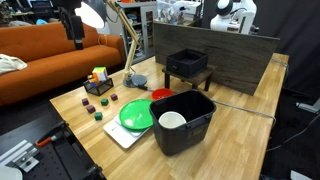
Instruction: Turn the bin clockwise
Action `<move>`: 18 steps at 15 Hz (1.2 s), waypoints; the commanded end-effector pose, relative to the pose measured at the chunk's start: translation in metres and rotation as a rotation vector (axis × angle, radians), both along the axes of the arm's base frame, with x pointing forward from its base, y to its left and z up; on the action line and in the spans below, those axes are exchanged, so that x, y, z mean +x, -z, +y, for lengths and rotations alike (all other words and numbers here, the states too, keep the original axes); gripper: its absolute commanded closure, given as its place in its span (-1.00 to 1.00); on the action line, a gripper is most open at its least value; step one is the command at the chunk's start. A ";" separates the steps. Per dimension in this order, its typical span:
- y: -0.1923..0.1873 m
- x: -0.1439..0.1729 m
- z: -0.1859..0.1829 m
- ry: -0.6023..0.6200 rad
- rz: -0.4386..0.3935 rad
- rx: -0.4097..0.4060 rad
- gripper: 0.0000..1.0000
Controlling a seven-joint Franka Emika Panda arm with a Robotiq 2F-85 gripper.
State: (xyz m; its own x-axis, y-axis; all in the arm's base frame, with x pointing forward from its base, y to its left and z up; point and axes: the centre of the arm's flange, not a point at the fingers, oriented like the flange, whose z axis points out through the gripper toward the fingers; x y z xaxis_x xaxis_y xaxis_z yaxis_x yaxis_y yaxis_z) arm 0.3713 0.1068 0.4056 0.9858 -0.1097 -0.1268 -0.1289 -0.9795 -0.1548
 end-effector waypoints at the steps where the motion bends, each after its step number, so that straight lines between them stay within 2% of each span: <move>1: 0.004 -0.014 -0.019 0.151 0.049 -0.029 -1.00; 4: 0.008 -0.023 -0.040 0.269 0.091 -0.065 -1.00; 8: -0.001 -0.038 -0.074 0.382 0.106 -0.100 -1.00; 9: -0.005 -0.041 -0.081 0.392 0.102 -0.098 -1.00; 10: 0.003 -0.029 -0.072 0.358 0.099 -0.089 -1.00; 18: 0.001 -0.034 -0.084 0.399 0.093 -0.093 -1.00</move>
State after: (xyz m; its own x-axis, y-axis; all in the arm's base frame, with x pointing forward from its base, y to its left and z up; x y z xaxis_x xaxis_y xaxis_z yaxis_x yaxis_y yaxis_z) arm 0.3344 0.0275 0.4079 0.8584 -0.4774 -0.1876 -0.4928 -0.8691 -0.0429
